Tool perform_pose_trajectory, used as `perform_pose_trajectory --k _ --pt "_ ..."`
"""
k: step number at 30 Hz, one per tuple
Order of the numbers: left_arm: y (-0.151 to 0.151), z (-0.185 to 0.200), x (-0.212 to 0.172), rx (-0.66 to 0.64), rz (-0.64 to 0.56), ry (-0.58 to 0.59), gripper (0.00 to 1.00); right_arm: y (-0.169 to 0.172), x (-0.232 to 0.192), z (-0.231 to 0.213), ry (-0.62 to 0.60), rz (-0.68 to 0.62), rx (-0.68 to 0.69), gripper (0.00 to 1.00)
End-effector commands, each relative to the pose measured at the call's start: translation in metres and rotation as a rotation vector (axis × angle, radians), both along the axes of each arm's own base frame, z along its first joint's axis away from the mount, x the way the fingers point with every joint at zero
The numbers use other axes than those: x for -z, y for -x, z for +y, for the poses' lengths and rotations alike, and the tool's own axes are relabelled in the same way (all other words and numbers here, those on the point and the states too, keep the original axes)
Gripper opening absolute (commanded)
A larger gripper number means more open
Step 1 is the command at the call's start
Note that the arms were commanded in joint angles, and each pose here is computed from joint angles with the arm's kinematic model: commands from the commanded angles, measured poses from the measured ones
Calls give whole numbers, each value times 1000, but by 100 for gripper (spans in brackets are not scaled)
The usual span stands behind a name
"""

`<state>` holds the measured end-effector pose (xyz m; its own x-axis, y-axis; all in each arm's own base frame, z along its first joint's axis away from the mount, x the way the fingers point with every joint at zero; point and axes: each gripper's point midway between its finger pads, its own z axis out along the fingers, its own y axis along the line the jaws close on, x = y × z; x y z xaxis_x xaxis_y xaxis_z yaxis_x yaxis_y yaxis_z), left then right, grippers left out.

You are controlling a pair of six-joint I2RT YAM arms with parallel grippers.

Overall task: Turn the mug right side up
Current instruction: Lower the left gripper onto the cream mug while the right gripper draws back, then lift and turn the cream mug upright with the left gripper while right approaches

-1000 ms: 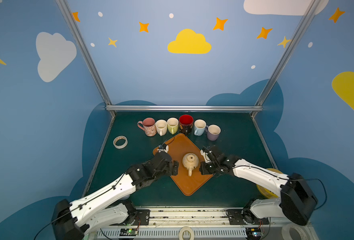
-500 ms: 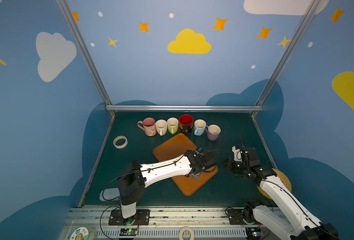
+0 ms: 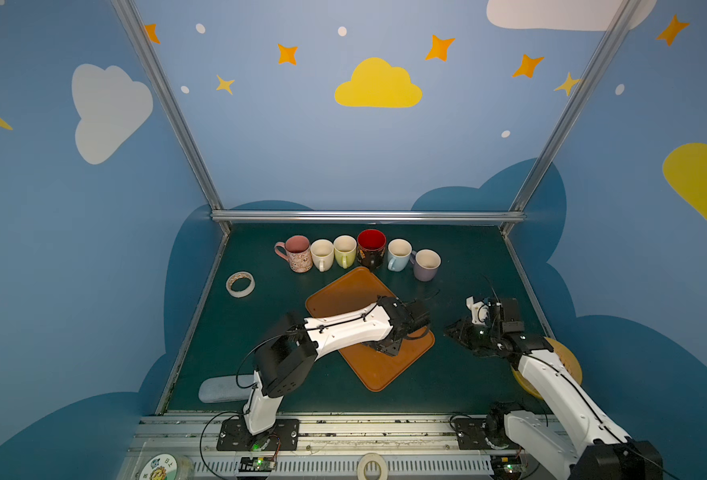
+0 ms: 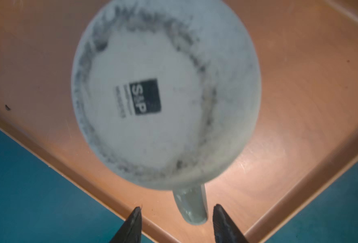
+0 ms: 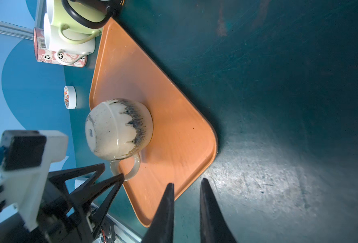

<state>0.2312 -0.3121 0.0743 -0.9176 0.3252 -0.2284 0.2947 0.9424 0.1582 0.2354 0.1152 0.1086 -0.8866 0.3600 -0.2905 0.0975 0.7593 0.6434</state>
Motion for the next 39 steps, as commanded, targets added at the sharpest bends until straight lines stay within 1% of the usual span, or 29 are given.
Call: perform_pose_trajectory --k 1,4,16,19,21,23,25,29,33,39 --pt "-6 -6 6 -10 15 20 50 2 -2 2 -14 -23 -18 18" --pt "-7 -9 12 -14 32 31 49 1 -3 2 -12 -27 -18 18" --pt "-13 -6 24 -30 42 28 30 0 -5 3 -13 -31 -23 18" --pt "-14 -6 24 -29 37 31 22 0 -5 3 -12 -31 -25 18" --pt "-15 -6 24 -29 34 33 14 1 -5 3 -12 -31 -24 18" --pt "-15 -6 23 -27 29 39 4 1 -5 3 -11 -32 -27 18" --pt "-17 -5 21 -36 16 54 4 1 -5 3 -10 -33 -27 18" --pt "-21 0 15 -76 1 139 4 1 -4 3 -12 -35 -28 18" --pt "-26 4 6 -131 0 297 4 2 -6 5 -25 -43 -35 18" --pt "-31 6 -6 -171 17 523 4 2 -8 9 -48 -56 -53 18"
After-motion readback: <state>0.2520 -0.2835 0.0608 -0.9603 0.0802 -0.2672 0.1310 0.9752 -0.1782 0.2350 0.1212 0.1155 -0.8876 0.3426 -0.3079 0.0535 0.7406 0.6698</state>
